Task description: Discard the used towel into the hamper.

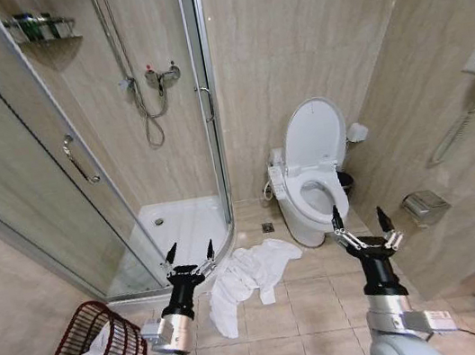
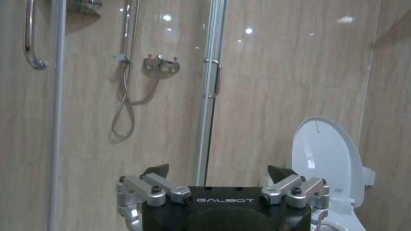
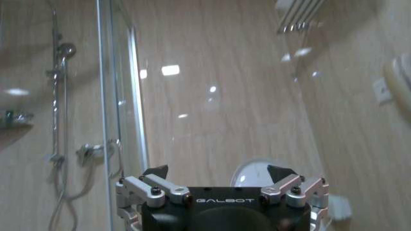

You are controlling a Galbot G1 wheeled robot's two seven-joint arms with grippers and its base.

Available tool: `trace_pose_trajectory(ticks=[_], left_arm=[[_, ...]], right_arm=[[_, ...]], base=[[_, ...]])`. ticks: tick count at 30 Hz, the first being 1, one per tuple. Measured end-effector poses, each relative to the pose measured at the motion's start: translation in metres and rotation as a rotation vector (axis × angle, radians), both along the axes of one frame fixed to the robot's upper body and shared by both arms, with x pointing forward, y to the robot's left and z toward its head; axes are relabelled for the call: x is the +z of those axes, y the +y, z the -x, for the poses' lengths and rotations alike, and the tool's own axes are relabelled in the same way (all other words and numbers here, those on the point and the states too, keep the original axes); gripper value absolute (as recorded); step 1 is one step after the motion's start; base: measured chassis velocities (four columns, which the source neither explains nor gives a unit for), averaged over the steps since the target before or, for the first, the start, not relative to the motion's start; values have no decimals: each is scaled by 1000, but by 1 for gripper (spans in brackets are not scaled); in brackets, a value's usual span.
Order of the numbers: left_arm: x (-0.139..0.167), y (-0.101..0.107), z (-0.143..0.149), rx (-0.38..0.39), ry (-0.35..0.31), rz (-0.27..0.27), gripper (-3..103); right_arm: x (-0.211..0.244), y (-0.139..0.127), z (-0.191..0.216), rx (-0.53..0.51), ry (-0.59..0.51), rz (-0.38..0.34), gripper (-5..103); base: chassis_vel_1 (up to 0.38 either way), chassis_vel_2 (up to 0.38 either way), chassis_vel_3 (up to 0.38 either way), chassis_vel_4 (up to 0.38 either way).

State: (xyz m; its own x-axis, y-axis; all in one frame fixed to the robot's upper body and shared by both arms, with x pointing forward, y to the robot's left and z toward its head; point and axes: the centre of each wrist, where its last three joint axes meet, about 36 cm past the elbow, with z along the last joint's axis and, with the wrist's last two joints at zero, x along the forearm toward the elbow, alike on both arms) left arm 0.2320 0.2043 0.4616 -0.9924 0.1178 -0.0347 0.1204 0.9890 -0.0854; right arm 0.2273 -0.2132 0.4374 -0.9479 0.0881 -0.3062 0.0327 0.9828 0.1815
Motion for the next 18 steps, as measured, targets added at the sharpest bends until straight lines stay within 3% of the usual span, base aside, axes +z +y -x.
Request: trace_pose_trajectory(ticks=[7,18], left_arm=[[0,0,0,0,0,0,100],[0,0,0,0,0,0,100]], right_arm=[[-52,1,10,-15,128,-39,100],[-71,-1,19,-7,132,-58,100]], base=[[0,0,0,0],[0,0,0,0]])
